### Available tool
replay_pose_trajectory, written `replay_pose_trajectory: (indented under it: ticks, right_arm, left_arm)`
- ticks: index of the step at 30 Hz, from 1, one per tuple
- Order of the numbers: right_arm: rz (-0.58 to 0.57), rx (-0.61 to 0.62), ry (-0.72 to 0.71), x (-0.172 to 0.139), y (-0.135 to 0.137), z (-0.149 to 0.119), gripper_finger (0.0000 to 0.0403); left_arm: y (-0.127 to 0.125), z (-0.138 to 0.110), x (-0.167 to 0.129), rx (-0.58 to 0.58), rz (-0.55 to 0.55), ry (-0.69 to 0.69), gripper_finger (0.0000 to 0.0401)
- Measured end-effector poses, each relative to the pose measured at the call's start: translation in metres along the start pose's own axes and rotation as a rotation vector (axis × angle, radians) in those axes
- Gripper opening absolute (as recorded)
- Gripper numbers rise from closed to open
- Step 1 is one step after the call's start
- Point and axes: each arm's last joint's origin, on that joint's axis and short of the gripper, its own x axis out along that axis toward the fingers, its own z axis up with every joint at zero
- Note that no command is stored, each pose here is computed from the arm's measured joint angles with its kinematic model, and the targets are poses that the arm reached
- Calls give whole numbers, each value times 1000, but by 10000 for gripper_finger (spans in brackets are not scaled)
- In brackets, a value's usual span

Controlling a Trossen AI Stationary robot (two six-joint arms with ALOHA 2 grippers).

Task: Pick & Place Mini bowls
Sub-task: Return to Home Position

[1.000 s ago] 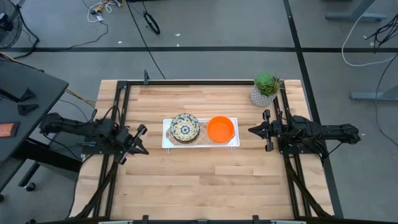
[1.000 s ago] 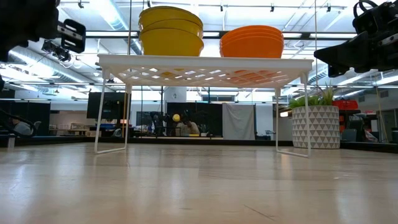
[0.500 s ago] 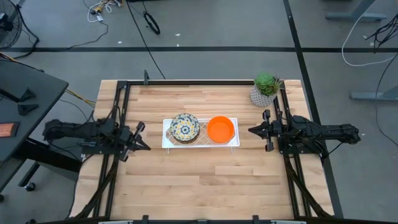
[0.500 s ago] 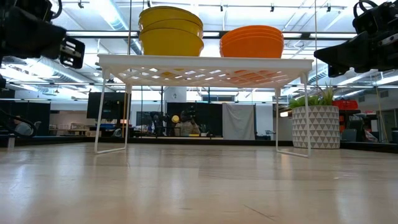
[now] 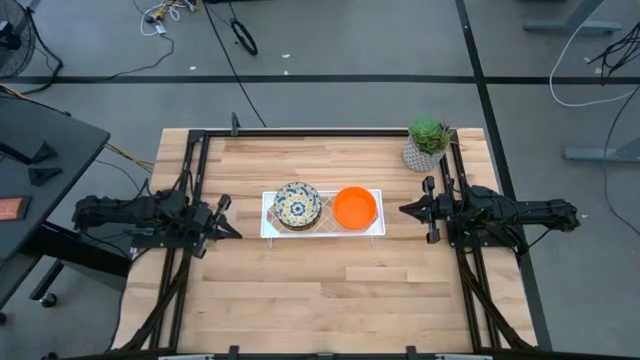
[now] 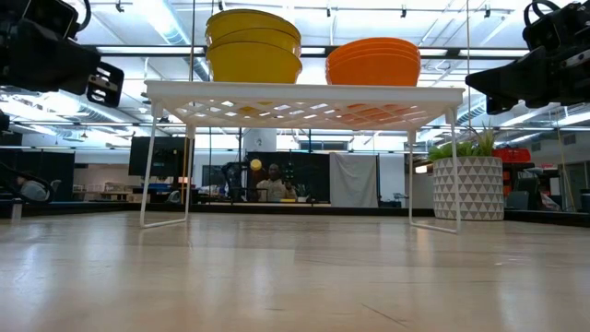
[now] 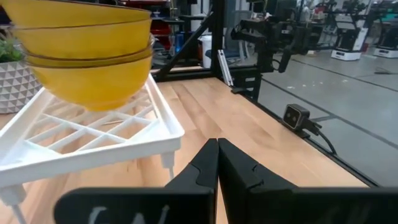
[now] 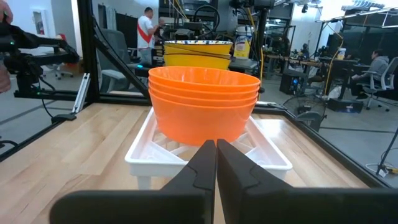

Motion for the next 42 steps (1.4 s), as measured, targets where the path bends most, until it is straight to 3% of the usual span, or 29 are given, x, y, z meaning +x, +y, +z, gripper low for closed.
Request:
replay_pose_trajectory:
  ticks: [42]
  right_arm:
    - [0, 0, 0, 0, 0, 0, 16]
  left_arm:
    - [0, 4, 0, 7, 7, -48, 14]
